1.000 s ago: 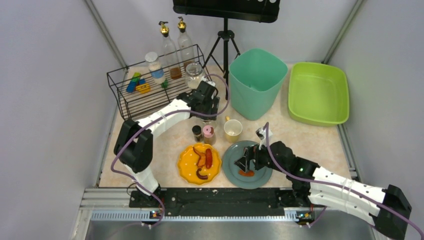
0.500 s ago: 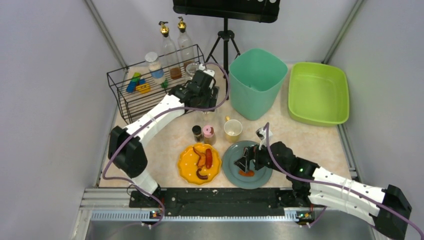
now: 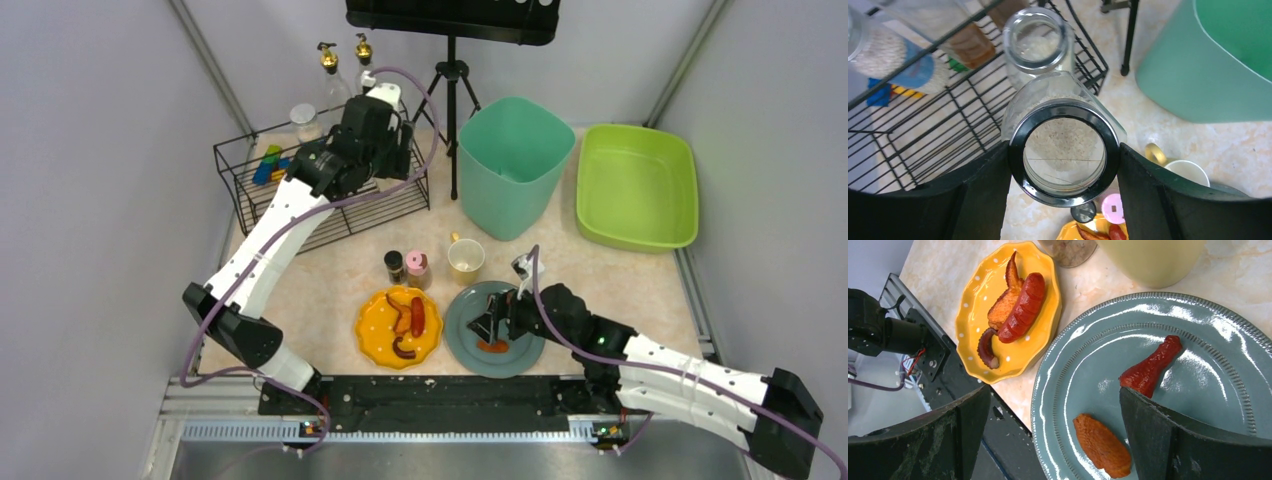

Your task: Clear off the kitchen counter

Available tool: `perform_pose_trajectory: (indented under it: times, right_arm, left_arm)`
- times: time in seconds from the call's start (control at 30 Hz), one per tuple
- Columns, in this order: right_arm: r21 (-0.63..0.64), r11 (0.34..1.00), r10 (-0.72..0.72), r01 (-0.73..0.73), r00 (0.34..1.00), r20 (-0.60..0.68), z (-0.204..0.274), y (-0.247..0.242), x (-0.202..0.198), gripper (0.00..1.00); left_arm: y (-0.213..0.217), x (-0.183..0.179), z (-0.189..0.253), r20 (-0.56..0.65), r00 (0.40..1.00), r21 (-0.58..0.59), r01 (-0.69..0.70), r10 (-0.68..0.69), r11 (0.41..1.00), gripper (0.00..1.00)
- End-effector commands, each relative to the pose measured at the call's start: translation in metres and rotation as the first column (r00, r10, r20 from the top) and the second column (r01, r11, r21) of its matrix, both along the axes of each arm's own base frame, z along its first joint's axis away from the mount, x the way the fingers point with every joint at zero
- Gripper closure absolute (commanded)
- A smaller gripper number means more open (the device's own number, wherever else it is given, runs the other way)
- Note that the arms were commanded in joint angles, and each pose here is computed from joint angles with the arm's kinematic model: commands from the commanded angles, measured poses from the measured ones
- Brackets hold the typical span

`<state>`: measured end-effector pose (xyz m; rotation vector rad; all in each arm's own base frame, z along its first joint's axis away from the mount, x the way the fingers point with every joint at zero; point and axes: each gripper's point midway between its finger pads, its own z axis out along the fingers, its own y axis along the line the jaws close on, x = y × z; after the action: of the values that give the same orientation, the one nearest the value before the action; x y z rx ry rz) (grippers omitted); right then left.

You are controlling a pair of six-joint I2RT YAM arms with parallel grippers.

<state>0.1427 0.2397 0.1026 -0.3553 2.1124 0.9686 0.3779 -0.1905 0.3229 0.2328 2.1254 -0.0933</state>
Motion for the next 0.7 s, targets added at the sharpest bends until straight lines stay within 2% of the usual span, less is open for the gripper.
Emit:
perform_pose_trajectory:
  times: [0.0,0.3,0.67]
  right_arm:
    - [0.047,0.999,0.020,-0.021,1.000,0.010,0.009,0.008,0.000,0.01]
    - [0.052,0.998,0.046,-0.047,0.999,0.009,0.011,0.014,-0.001,0.01]
    - [0.046,0.997,0.054,-0.054,0.999,0.000,0.005,0.013,-0.004,0.01]
  left_arm:
    - [0.043,0.009,0.046,0.107,0.988,0.001,-0.116,0.116,0.993,1.00]
    - [0.108,0.028,0.031,0.071,0.970,-0.078,-0.226,0.232,0.971,1.00]
    - [0.125,0.061,0.006,0.020,0.962,-0.094,-0.268,0.271,0.959,1.00]
